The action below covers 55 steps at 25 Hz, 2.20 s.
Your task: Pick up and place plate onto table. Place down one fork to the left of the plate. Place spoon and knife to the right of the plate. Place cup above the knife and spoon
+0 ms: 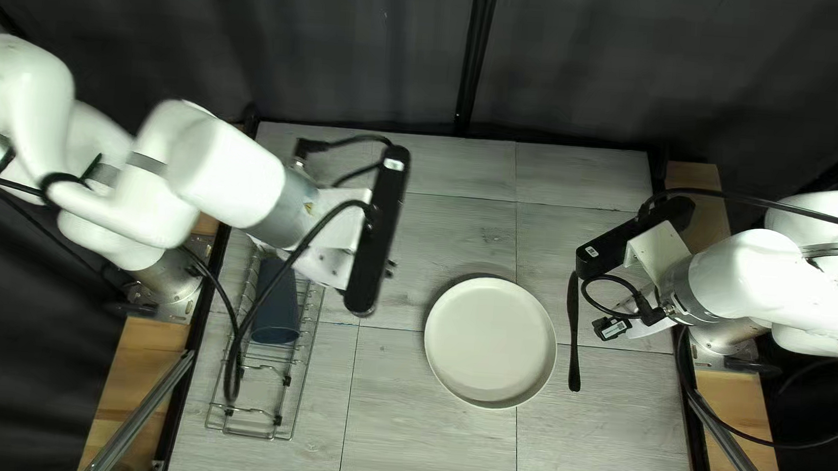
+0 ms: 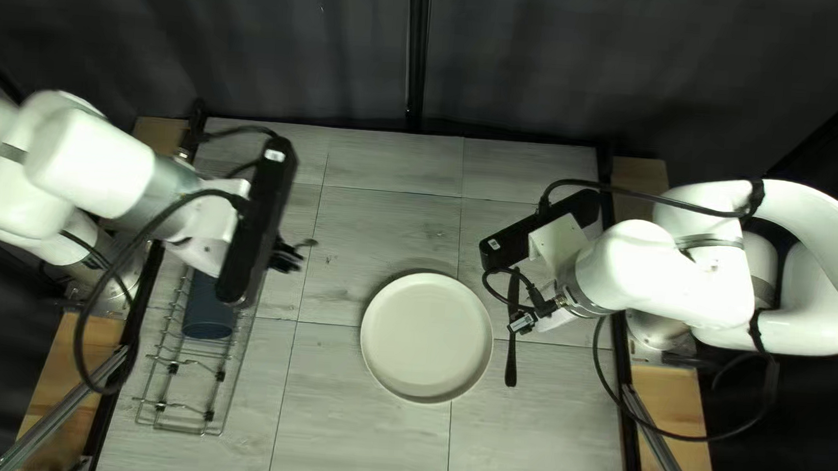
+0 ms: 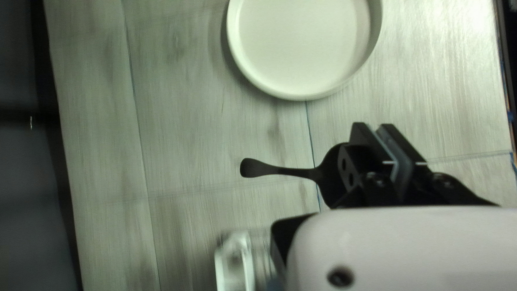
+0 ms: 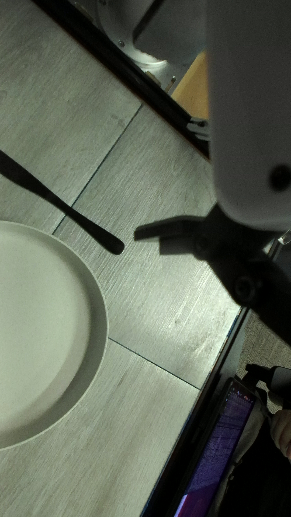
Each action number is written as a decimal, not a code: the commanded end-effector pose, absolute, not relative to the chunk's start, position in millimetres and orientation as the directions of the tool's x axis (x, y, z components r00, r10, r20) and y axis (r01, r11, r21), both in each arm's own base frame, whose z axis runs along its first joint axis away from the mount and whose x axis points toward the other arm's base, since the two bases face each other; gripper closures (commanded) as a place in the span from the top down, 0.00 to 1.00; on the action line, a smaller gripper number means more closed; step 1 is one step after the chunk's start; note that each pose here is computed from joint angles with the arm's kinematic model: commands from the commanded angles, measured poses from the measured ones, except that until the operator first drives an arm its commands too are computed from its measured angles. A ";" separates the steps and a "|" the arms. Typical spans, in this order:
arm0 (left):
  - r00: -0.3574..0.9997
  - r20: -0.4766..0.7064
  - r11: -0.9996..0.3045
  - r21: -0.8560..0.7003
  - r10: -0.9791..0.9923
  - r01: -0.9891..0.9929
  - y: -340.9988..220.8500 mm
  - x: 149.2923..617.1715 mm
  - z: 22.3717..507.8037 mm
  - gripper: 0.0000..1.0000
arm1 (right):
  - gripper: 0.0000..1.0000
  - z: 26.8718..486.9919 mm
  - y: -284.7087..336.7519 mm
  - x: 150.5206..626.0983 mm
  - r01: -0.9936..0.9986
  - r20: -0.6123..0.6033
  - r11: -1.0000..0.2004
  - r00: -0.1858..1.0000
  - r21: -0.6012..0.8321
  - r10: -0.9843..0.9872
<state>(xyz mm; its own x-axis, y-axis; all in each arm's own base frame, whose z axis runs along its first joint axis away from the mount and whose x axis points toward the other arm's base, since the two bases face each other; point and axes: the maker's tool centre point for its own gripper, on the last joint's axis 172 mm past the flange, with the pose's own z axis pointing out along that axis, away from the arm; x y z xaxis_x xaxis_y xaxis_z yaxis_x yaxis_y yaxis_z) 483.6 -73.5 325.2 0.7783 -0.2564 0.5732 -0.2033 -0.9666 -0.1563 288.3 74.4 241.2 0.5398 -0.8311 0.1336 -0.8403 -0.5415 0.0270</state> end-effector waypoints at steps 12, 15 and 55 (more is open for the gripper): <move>0.569 0.575 -0.803 -0.332 -0.588 -0.495 -107.8 579.9 201.0 0.00 | 1.00 241.2 74.4 288.3 -0.840 0.134 -0.541 0.540 0.027 -0.831; 0.567 0.563 -0.793 -0.334 -0.601 -0.509 -110.5 586.7 184.1 0.00 | 1.00 241.2 74.4 288.3 -0.840 0.134 -0.541 0.540 0.027 -0.831; 0.750 0.356 -0.830 -0.214 -0.557 -0.515 -53.9 500.2 235.1 1.00 | 1.00 241.2 74.4 288.3 -0.840 0.134 -0.541 0.540 0.027 -0.831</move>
<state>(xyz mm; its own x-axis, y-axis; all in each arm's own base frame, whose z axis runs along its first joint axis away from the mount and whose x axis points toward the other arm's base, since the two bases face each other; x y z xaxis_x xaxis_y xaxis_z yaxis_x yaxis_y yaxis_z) 524.4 -77.5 203.6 0.6925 -0.6114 0.3829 -0.5658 -0.7896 -0.2376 288.3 74.4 241.2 0.5399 -0.8311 0.1336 -0.8403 -0.5415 0.0270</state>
